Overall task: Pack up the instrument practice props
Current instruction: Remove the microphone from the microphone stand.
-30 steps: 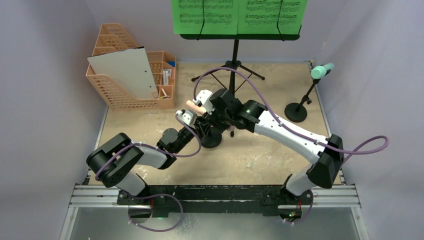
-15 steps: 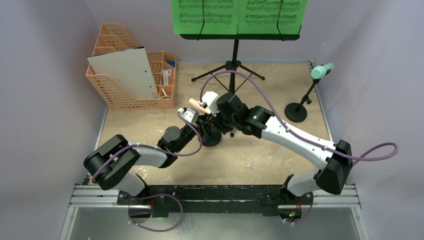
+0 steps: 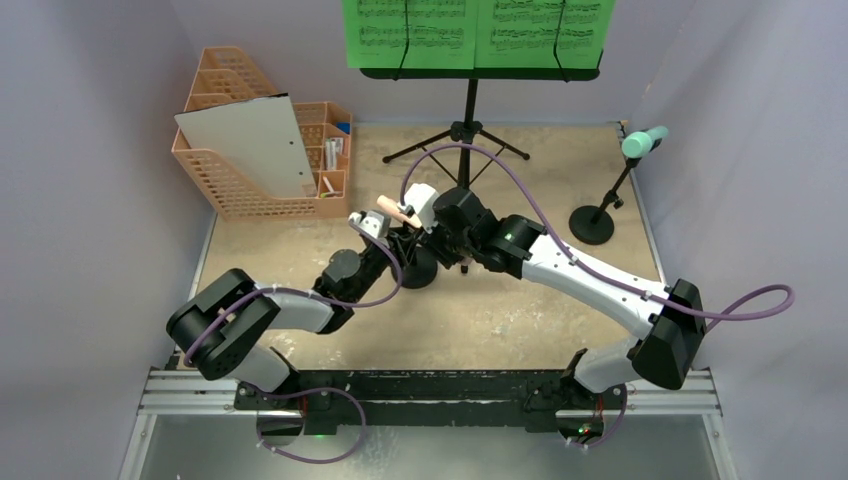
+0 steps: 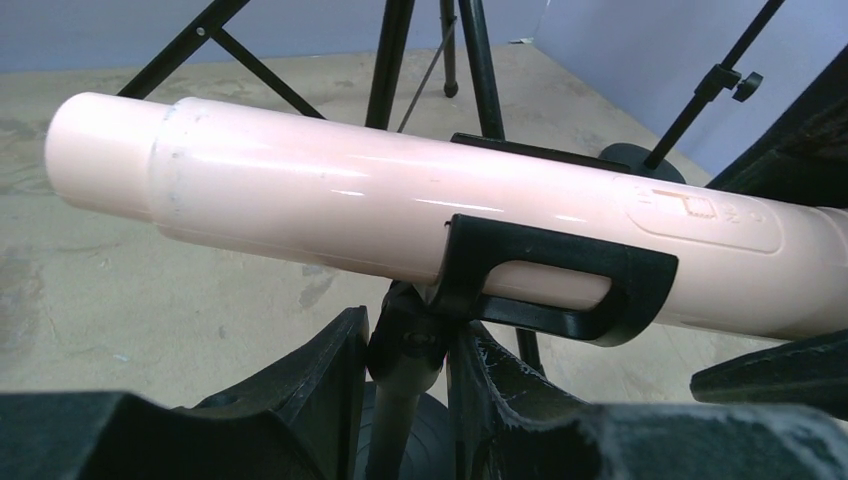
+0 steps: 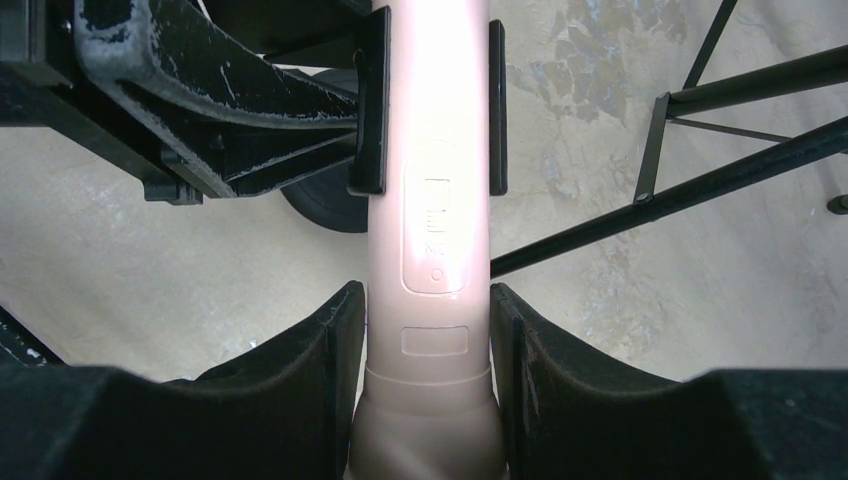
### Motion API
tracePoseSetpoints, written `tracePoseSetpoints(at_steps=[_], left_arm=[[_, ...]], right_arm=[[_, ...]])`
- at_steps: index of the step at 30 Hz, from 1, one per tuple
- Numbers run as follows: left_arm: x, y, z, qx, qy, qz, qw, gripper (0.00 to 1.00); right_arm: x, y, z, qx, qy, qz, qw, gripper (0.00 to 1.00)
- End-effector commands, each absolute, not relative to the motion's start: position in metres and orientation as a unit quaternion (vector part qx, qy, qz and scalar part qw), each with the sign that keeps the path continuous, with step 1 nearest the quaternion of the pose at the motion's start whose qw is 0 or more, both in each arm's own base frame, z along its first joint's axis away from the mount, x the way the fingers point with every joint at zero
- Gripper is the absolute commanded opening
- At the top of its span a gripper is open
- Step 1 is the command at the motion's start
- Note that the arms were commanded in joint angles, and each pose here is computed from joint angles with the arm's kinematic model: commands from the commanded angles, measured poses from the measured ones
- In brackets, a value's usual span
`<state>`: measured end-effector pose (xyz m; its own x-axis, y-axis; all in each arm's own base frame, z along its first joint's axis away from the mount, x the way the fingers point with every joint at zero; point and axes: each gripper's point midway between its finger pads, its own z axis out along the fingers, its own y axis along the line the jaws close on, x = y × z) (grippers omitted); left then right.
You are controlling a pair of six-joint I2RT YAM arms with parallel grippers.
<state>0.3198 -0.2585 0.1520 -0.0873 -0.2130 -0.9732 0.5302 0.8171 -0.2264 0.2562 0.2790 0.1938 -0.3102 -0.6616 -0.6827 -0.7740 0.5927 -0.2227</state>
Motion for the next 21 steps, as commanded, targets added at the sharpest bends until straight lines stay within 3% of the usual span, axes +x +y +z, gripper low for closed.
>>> tracePoseSetpoints(at_steps=[1, 21], left_arm=[[0.366, -0.139, 0.11, -0.046, 0.74, -0.05, 0.669, 0.0], [0.372, -0.132, 0.107, -0.051, 0.743, -0.047, 0.666, 0.0]], right_arm=[[0.214, 0.233, 0.184, -0.476, 0.822, 0.052, 0.308, 0.0], [0.209, 0.228, 0.192, -0.474, 0.815, 0.061, 0.327, 0.0]])
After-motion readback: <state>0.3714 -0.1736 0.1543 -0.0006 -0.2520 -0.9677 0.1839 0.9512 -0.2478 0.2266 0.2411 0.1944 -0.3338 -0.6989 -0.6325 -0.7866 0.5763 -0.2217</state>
